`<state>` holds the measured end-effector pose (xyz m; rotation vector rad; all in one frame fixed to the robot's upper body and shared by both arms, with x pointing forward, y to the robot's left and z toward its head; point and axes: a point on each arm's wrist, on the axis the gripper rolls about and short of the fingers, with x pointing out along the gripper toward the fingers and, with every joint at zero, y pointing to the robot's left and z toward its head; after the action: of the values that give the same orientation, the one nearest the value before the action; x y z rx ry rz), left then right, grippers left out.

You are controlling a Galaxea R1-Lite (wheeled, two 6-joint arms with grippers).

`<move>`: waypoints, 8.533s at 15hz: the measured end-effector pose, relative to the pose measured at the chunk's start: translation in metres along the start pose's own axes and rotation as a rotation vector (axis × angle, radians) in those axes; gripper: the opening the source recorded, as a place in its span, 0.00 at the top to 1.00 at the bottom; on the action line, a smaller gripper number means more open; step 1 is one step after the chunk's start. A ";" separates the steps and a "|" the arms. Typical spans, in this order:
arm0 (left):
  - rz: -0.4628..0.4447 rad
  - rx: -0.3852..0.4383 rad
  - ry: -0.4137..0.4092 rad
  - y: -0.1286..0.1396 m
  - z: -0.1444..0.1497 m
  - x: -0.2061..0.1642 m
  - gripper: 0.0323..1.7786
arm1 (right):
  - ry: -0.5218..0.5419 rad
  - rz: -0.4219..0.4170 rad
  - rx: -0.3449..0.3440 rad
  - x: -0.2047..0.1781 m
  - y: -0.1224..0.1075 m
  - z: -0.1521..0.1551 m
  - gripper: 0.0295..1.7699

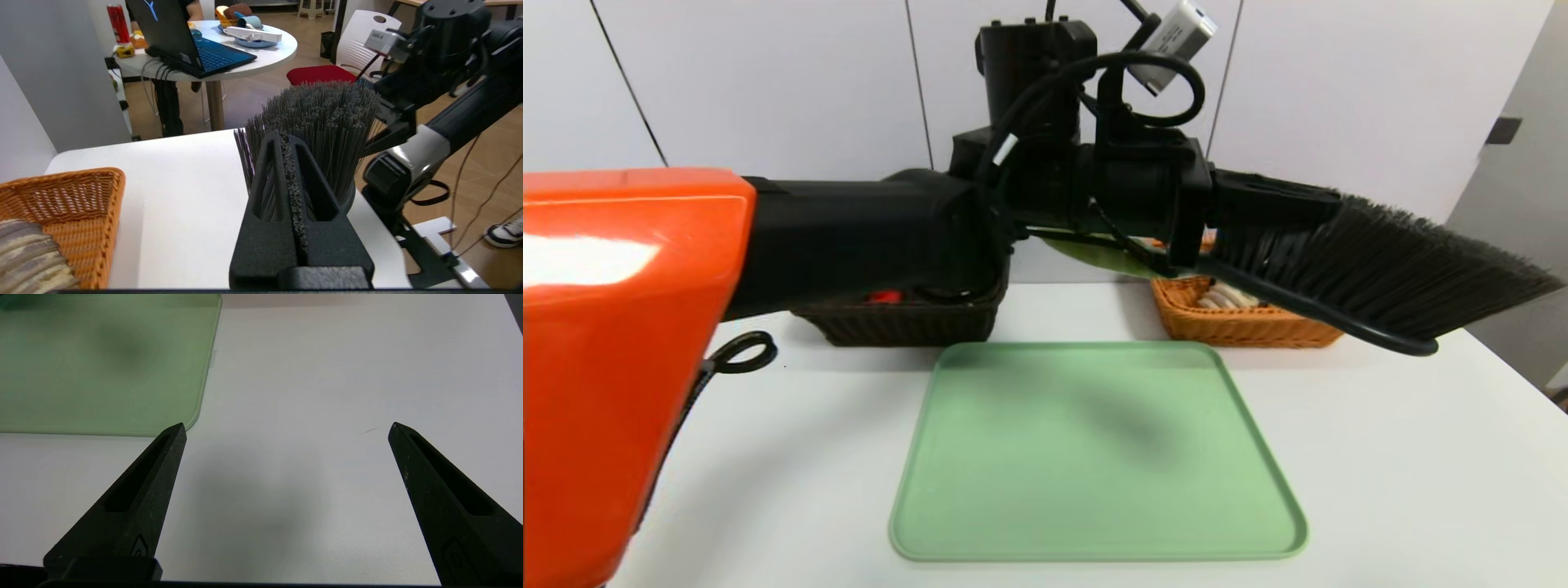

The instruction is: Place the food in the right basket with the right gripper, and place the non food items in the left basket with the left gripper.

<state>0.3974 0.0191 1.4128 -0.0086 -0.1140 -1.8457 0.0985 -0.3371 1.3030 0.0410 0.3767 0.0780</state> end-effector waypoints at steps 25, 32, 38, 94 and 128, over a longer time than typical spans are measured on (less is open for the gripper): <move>0.572 -0.129 0.071 0.050 0.006 -0.244 0.97 | -0.012 0.004 -0.002 0.001 0.002 0.016 0.03; 0.670 -0.170 0.084 0.052 -0.013 -0.293 0.97 | -0.015 0.005 -0.001 0.001 0.002 0.017 0.03; 0.730 -0.197 0.100 0.062 -0.039 -0.322 0.97 | -0.022 0.003 -0.001 -0.001 0.002 0.018 0.03; 2.010 -0.153 0.117 -0.386 0.027 -0.218 0.05 | -0.242 -0.116 0.014 -0.038 -0.001 0.031 0.03; 1.758 0.269 0.033 -0.426 -0.142 -0.219 0.05 | -0.651 -0.129 -0.247 -0.004 -0.001 -0.091 0.03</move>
<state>0.0560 0.3324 1.2260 0.0841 -0.2267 -0.0683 0.0614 -0.3361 1.2196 -0.1990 -0.2830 -0.0190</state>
